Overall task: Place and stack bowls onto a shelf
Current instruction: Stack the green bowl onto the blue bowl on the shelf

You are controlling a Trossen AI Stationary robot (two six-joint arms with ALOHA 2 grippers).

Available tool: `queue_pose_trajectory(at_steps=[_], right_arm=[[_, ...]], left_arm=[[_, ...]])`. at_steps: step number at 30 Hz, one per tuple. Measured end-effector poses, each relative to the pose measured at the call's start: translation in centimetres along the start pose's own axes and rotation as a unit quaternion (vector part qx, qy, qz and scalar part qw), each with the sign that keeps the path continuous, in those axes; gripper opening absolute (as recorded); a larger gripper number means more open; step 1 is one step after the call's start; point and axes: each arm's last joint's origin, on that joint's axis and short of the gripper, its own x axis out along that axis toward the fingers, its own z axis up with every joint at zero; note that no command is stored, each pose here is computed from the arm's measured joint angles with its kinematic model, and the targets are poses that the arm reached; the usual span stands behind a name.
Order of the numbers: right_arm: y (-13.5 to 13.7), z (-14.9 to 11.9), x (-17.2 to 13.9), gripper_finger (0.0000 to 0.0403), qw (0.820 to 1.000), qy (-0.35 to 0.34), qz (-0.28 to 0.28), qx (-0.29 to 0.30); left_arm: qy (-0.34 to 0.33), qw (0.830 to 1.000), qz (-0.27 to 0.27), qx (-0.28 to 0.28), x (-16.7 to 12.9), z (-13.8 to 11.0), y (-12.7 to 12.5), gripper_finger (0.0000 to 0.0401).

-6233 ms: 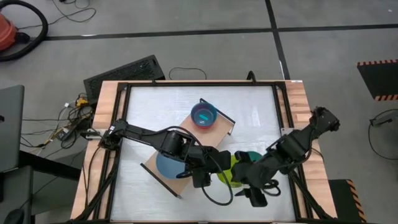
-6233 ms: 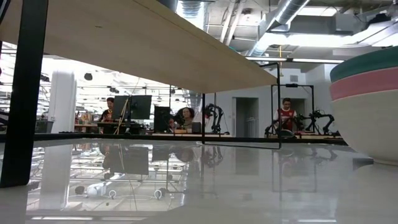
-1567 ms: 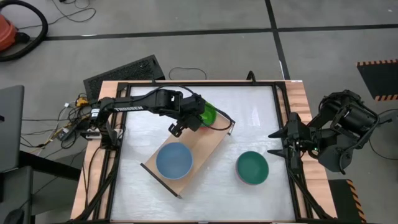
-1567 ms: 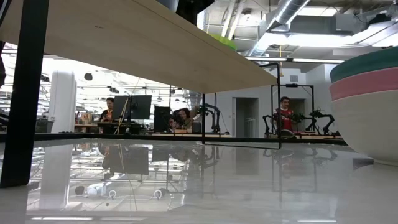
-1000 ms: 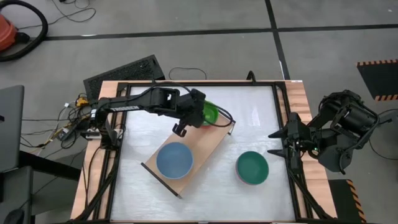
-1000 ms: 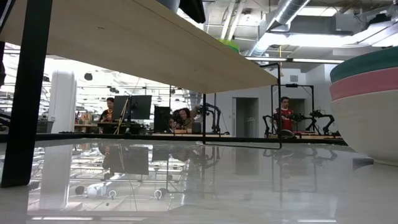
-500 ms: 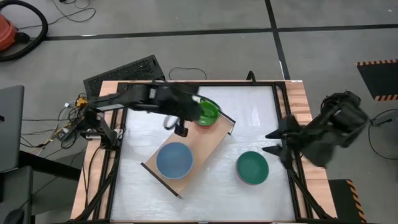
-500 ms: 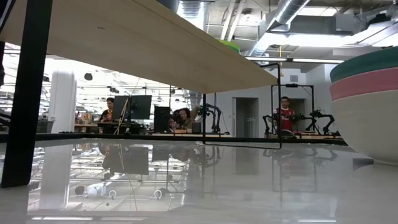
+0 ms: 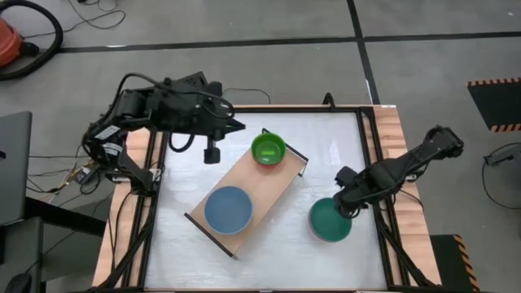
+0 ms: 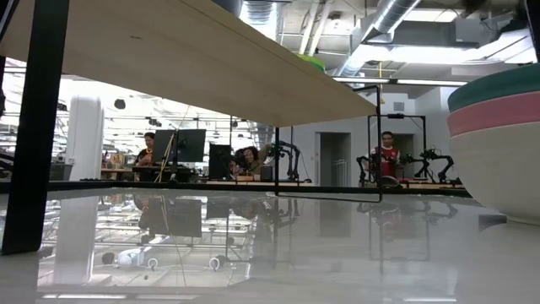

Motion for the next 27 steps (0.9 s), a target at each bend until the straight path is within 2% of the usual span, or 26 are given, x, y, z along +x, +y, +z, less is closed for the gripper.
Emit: queue_pose_trajectory(at_steps=[2, 9, 13, 18, 23, 27], right_arm=[[-0.6, -0.2, 1.4, 0.0276, 0.999, 0.009, 0.005, 0.031], [-1.9, -0.7, 4.5, 0.0276, 0.990, 0.005, 0.090, 0.112], [-2.0, -1.1, 5.6, 0.0276, 0.989, 0.006, 0.091, 0.112], [-1.3, -1.2, 6.6, 0.0273, 0.993, 0.008, 0.081, 0.085], [-0.2, -1.2, 7.9, 0.0230, 0.994, 0.025, 0.090, 0.063], [0.1, -1.2, 8.4, 0.0163, 0.994, 0.030, 0.085, 0.057]], left_arm=[[0.008, 1.000, -0.003, -0.002, -0.3, -0.2, 0.0, 0.0010], [0.022, 0.998, -0.067, 0.002, -0.4, -0.7, -0.5, 0.0068], [0.023, 0.998, -0.065, 0.009, -0.4, -0.7, -0.5, 0.0104], [0.034, 0.999, -0.032, 0.006, -0.4, -0.8, -0.4, 0.0126], [0.036, 0.999, -0.028, 0.006, -0.4, -0.8, -0.3, 0.0128], [0.036, 0.999, -0.027, 0.006, -0.4, -0.8, -0.3, 0.0128]])
